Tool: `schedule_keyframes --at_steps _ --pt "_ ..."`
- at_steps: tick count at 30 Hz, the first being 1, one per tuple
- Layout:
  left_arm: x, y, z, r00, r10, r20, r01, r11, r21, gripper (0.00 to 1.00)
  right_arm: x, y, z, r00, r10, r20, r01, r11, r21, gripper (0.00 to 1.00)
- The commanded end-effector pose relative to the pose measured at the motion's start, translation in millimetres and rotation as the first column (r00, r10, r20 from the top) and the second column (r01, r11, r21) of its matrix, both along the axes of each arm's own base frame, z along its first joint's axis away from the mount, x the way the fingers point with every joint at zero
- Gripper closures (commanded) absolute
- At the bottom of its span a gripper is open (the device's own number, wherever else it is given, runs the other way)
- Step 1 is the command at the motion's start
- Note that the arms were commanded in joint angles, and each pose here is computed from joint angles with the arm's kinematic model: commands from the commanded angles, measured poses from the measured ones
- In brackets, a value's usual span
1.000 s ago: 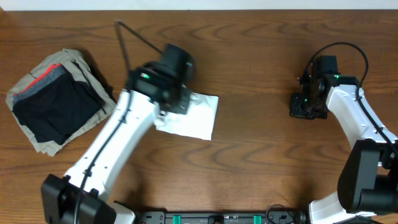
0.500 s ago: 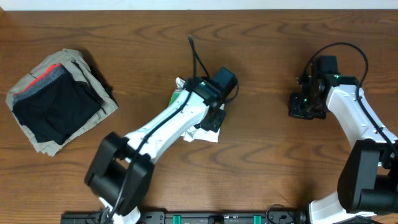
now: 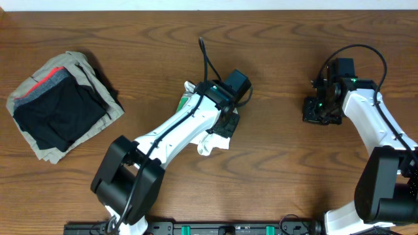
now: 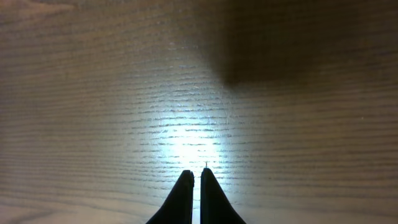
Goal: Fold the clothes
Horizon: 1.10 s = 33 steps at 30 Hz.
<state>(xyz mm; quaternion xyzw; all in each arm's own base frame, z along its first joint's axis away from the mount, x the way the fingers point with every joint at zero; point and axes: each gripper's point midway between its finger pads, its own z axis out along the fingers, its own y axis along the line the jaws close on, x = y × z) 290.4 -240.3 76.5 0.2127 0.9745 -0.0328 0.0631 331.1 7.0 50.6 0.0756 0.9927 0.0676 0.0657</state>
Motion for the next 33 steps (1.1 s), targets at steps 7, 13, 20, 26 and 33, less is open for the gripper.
schedule_keyframes --at_steps 7,13,20,26,33 --pt "41 42 150 0.901 0.161 0.403 -0.114 0.984 -0.139 0.39 9 57 27 0.974 0.185 0.13 -0.214 0.939 0.268 0.87" --pt "51 91 144 0.878 0.314 0.361 -0.278 0.949 -0.149 0.39 -9 110 35 0.938 0.316 0.144 -0.347 0.86 0.375 0.76" --pt "43 90 79 0.932 0.324 0.16 -0.308 0.944 -0.115 0.39 -27 164 37 0.869 0.464 0.172 -0.493 0.783 0.379 0.78" --pt "44 90 36 0.946 0.318 0.071 -0.316 0.948 -0.03 0.4 -35 184 35 0.836 0.519 0.177 -0.546 0.758 0.358 0.79" --pt "43 91 23 0.948 0.316 0.04 -0.317 0.949 0.0 0.4 -33 196 20 0.812 0.555 0.179 -0.582 0.747 0.321 0.75"
